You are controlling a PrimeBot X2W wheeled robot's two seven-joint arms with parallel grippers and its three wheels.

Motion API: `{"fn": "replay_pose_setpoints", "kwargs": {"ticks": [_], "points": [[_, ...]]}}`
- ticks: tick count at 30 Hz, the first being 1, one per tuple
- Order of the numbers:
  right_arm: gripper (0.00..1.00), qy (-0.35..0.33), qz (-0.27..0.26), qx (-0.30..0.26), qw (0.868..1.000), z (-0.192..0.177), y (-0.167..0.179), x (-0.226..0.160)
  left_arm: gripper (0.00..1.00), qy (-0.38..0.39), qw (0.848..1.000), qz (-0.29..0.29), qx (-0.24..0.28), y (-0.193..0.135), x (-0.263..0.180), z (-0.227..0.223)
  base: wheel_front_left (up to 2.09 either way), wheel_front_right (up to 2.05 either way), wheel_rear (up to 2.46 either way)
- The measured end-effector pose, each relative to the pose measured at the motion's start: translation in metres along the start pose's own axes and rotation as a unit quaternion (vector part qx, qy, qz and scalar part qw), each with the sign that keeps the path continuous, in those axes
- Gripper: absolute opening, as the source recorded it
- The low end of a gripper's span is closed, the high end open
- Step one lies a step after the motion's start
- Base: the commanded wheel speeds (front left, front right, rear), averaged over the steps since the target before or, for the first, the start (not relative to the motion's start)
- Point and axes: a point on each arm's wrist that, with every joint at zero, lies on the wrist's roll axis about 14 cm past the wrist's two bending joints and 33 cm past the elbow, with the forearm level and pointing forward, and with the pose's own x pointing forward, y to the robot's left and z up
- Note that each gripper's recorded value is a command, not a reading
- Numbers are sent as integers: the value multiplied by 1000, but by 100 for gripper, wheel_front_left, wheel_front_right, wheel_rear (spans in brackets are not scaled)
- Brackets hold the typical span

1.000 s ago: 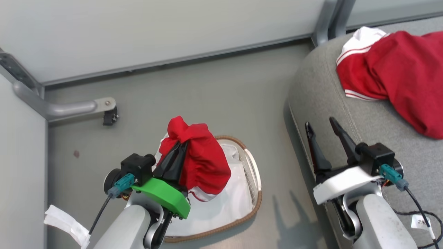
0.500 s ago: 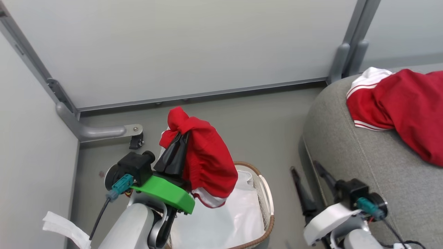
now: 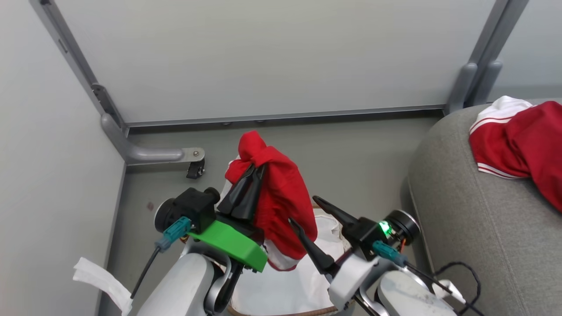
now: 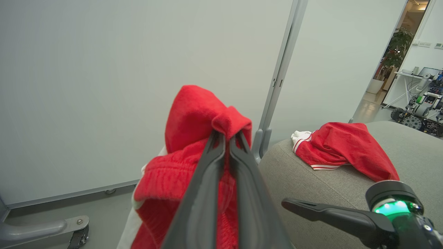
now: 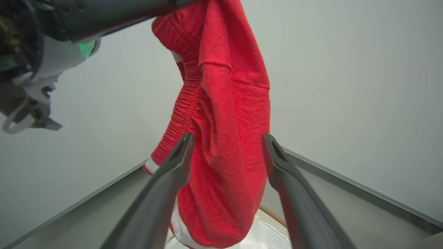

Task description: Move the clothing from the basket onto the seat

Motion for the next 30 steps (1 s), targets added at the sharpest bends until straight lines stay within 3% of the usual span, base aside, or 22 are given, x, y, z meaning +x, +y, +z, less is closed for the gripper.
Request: {"fn": "replay_pose_setpoints", "kwargs": {"ticks": [7,16,17,18,19,20,30], "points": [[100,15,36,-20,999,-5,7,23,0,3,1000,-10,-3,-6,0,0,0,0,0],[100,92,38,-8,995,-52,4,22,0,7,999,-33,-6,-21,0,0,0,0,0],[94,96,38,-6,995,-55,4,21,0,6,999,-33,-6,-22,0,0,0,0,0],[49,101,40,-6,994,-58,5,21,0,6,999,-34,-6,-22,0,1,0,0,0],[19,107,41,-1,993,-62,6,20,0,8,999,-34,-7,-22,0,0,0,0,0],[0,112,42,1,993,-65,7,19,0,8,999,-34,-8,-22,-1,-1,0,0,0],[0,131,12,44,990,-80,-4,11,0,14,1000,-19,-10,-9,0,-5,0,0,0]]}}
